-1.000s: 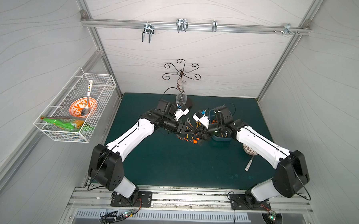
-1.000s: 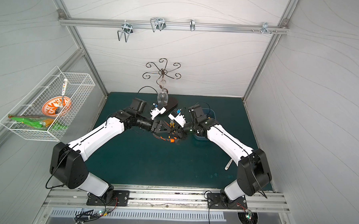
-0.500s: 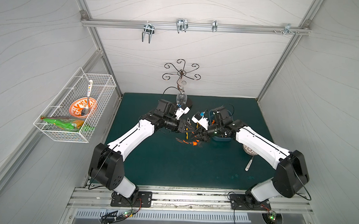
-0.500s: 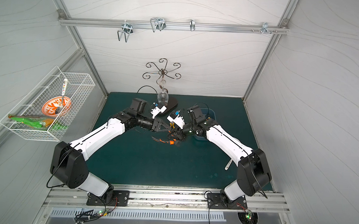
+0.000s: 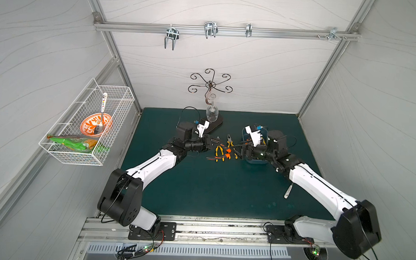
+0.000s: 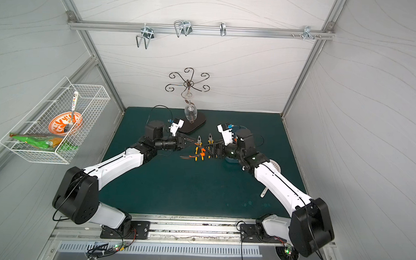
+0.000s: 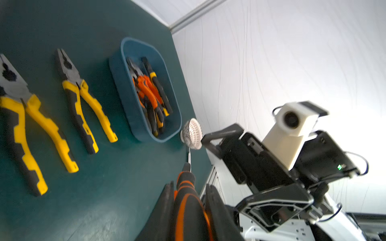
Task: Take the pliers out of the storage box
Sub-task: Pick up the pliers from the storage box.
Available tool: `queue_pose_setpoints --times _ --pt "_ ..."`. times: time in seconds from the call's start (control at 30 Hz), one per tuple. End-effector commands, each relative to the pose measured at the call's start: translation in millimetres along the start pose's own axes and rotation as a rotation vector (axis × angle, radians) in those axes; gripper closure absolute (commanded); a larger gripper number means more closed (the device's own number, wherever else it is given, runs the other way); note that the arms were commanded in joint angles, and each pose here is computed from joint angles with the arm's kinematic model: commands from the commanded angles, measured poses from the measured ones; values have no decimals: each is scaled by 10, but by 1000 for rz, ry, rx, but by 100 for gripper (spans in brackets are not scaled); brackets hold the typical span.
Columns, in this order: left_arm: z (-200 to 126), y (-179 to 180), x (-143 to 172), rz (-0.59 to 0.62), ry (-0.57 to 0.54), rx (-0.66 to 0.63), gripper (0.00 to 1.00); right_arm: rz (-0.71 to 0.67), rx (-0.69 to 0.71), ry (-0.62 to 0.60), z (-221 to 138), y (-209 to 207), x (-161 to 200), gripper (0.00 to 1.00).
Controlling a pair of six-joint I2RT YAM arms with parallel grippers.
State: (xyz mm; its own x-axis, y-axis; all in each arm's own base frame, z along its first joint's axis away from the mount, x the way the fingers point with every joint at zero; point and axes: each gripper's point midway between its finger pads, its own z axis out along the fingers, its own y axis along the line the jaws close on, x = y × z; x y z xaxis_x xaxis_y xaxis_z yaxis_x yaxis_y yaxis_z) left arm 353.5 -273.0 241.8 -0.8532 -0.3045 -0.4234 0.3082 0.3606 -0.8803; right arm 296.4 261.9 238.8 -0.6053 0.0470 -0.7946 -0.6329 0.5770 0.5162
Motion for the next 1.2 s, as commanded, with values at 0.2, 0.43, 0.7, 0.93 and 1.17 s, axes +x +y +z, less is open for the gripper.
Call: queue_pose_setpoints --times 0.2,0.43,0.7,0.93,1.17 --pt "-208 -927 -578 55 -472 263 100 358 -136 -222 81 77 -382 18" --pt "-238 -935 -556 -60 -523 312 100 406 -276 -198 185 280 -524 48" --pt "-210 -1056 -569 -48 -502 305 100 389 -309 -199 138 373 -586 91" --pt "-127 -928 -434 15 -441 248 60 284 -225 -136 91 349 -544 100" --pt "-99 -690 -62 141 -170 134 20 100 -241 56 179 379 -275 100"
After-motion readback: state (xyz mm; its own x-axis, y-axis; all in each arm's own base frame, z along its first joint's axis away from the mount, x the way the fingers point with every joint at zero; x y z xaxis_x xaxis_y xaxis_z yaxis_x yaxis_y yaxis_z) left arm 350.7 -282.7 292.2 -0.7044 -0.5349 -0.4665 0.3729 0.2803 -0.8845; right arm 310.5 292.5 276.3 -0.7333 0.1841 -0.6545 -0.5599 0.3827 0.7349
